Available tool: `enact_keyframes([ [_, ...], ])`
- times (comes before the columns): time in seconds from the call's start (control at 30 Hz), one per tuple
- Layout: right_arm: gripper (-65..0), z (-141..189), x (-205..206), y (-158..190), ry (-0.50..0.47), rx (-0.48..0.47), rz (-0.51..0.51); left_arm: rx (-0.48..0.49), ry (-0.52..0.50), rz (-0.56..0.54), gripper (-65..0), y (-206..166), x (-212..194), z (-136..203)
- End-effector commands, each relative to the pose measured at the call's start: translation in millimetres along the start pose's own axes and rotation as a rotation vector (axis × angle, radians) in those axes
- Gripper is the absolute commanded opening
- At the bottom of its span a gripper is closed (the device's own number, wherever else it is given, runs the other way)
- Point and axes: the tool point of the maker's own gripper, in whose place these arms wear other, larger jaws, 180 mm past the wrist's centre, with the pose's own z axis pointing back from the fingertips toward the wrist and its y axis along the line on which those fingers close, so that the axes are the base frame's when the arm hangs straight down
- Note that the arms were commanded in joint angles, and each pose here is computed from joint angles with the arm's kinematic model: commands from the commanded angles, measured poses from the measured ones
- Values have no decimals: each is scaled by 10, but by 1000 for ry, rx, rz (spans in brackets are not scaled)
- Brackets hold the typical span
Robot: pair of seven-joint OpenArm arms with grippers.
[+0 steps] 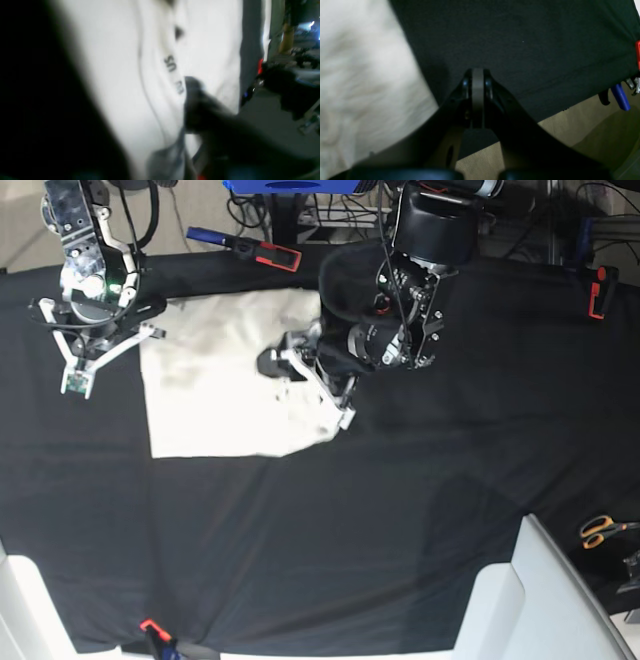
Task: Fold the T-shirt properly
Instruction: 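Lift and rotate the shirt with the left gripper, folding it over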
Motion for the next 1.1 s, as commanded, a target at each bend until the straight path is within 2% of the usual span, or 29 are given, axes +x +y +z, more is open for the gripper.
enact_keyframes([
  [0.0,-650,13,131,-50,-48,-13,-3,16,39,-9,-650,11,-56,-14],
  [0.27,-650,3,127,-58,-45,-16,-3,30,21,-45,-650,42,132,50],
  [0.33,-650,3,127,-58,-45,-16,-3,52,6,-78,-650,109,236,163],
  [0.5,-650,3,127,-58,-45,-16,-3,153,74,-120,-650,354,440,456],
  [0.63,-650,12,113,-19,-42,-8,-3,221,178,-300,-650,414,609,591],
  [0.8,-650,14,104,-16,-41,-7,-1,276,294,-516,-650,334,728,580],
  [0.97,-650,15,90,-18,-38,-8,0,369,307,-615,-650,297,1051,605],
  [1.07,-650,16,88,-13,-37,-7,-1,466,343,-676,-650,425,1223,642],
])
